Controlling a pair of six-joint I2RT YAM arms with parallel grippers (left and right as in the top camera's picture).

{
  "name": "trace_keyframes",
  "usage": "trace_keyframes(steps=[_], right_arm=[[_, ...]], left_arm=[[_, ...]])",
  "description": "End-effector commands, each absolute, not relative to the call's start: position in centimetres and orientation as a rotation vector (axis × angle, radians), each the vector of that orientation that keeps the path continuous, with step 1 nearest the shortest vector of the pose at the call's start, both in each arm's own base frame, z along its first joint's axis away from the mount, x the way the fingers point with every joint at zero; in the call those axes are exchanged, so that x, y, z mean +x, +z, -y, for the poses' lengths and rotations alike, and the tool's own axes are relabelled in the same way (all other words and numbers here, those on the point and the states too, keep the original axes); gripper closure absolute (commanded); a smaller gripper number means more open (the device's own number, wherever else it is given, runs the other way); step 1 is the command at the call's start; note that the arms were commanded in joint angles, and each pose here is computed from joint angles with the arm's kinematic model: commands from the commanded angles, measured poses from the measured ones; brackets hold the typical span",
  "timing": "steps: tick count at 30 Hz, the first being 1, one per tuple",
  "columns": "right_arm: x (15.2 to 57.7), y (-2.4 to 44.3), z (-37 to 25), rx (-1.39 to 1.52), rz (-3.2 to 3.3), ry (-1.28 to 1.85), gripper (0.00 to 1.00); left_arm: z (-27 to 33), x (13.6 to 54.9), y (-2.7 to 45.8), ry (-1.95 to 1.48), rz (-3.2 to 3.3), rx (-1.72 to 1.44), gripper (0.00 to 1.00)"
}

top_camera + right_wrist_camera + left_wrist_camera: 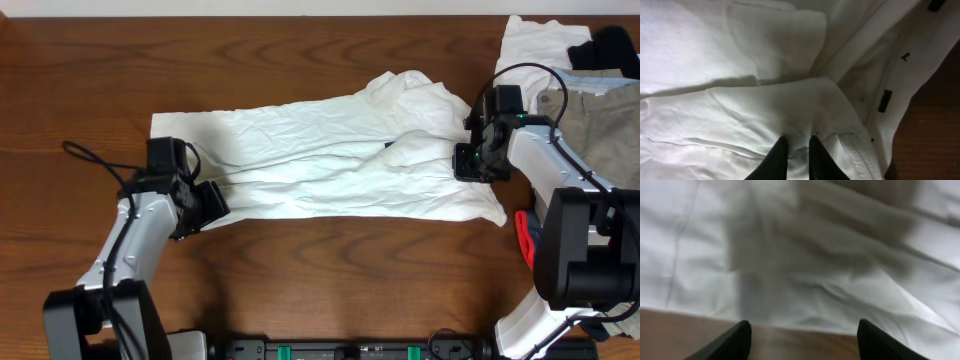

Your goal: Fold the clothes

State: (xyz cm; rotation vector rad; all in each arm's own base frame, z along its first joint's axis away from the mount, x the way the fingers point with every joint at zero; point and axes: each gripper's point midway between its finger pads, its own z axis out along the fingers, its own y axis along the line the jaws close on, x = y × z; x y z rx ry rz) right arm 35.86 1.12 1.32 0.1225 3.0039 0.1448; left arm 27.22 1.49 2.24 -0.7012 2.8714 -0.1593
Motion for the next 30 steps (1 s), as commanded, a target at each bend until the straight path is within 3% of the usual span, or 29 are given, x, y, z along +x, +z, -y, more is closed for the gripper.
trace_keyframes(steps=[1, 16, 30], right_arm=[[35.6, 0.9, -1.2, 0.133, -3.023, 0.127, 0.86], [35.5, 0.9, -1.2, 0.134, -3.027, 0.126, 0.87], [35.4, 0.8, -1.2, 0.134, -3.030, 0.126, 0.86]], left_arm=[[-1.4, 26.4, 0.6, -0.153, -2.900, -0.704, 0.32], [-3.2, 23.8, -2.2, 0.051, -3.026, -0.756, 0.32], [-7.3, 18.5, -4.7, 0.141, -3.096, -1.211, 0.32]])
